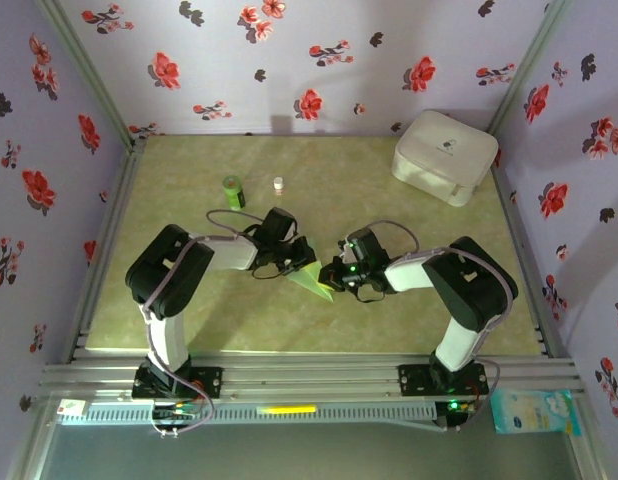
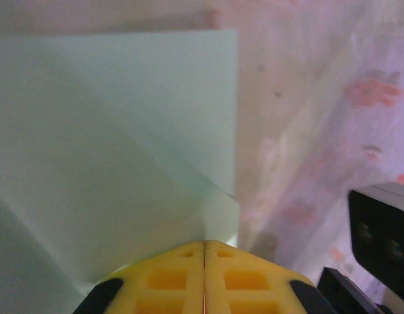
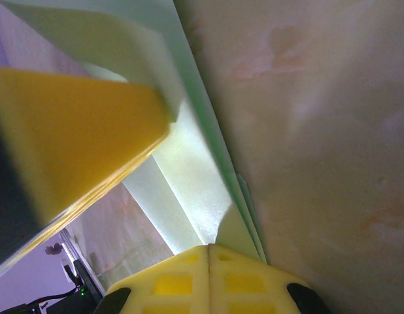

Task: Fold a paper plane with a square sheet of paper (pick it up from the middle)
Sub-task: Fourth fold the wing at the center of the table.

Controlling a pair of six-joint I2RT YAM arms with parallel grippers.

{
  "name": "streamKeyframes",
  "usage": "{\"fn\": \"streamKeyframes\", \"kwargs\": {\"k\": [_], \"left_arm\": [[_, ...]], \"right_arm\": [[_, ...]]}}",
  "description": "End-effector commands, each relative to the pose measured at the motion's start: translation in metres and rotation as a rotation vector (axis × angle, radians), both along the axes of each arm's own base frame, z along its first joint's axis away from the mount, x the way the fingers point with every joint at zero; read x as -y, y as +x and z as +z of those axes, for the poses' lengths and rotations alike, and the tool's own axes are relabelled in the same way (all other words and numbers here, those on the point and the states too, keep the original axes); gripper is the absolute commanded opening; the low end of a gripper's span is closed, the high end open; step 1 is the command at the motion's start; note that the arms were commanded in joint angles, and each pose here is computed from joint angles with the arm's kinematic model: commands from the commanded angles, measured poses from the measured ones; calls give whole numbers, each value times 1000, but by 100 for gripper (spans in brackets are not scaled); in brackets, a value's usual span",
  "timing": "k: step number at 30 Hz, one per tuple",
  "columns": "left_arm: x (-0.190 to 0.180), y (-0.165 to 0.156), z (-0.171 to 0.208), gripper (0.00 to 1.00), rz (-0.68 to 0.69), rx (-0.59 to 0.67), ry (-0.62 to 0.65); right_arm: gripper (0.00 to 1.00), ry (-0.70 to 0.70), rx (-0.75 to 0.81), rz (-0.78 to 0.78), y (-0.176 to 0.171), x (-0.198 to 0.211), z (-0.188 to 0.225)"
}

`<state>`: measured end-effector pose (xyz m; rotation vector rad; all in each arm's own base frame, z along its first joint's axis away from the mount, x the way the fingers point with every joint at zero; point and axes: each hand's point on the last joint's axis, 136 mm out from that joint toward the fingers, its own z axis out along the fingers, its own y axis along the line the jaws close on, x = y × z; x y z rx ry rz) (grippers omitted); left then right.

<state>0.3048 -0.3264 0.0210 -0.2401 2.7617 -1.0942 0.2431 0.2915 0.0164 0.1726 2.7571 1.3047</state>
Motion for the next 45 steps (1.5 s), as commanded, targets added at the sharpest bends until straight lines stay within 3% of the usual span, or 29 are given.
{"fn": "streamKeyframes", "kwargs": {"k": [1,10,22,32,45], "left_arm": [[-15,12,-8,8,4,45,45],[-56,36,-18,8,47,62,117],[-83,51,-10,8,74,66,175],[-62,53,65,10,56,183,98],[-1,10,32,10,-50,102,-34]], "right_arm": [[0,-157,-146,0,-35,32,-43],[0,-166,-156,2,-39,35,-48],[0,-154,-151,7,-38,33,-46],[0,-136,-136,10,-34,29,-40],[0,-142,-135,12,-33,28,-40]]}}
